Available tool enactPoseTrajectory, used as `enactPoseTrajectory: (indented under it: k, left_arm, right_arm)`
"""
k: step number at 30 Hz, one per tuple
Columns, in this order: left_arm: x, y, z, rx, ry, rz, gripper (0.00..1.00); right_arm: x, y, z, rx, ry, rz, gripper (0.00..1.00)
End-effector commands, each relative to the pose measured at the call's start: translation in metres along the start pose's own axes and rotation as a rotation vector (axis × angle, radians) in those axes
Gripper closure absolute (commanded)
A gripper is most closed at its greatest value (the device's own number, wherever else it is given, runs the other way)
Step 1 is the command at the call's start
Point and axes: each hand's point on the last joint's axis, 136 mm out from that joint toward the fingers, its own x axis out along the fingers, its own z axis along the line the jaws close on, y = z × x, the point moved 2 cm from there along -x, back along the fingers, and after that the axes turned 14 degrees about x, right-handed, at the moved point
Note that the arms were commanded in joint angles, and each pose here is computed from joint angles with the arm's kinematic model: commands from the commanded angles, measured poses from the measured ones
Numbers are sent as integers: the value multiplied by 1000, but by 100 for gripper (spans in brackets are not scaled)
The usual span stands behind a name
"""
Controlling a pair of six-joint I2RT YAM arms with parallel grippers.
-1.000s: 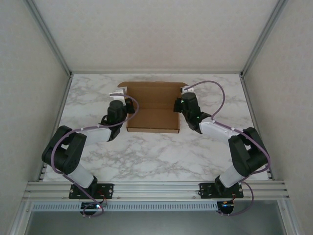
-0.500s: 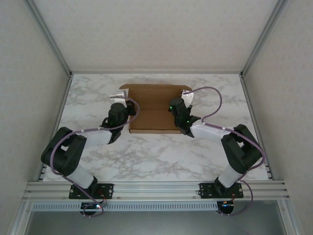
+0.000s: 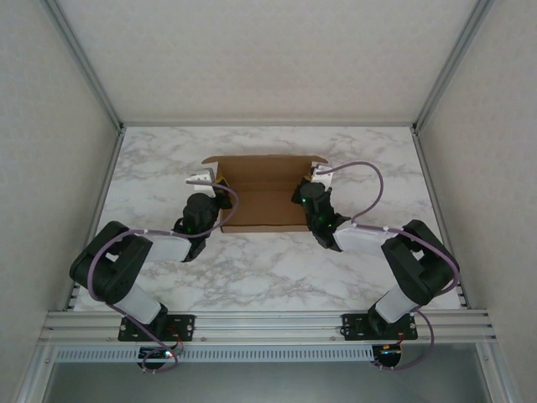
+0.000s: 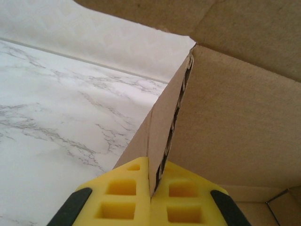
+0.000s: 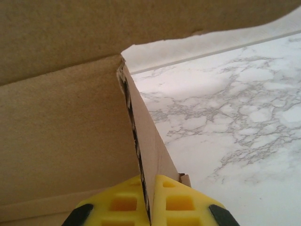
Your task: Fold the paper box
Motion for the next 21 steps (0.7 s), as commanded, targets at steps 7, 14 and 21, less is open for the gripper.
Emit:
enactPoseTrajectory:
  k: [7, 14, 21]
  left_arm:
    - [-30, 38, -10, 41, 71, 61, 100]
    - [-43, 54, -6, 49, 80, 87, 100]
    - [-51, 75, -11, 81, 84, 120, 100]
  right_arm:
    - [-27, 18, 11, -26, -175, 58, 100]
    - [-37, 30, -3, -23, -181, 81, 100]
    - [-47, 44, -19, -36, -173, 105, 100]
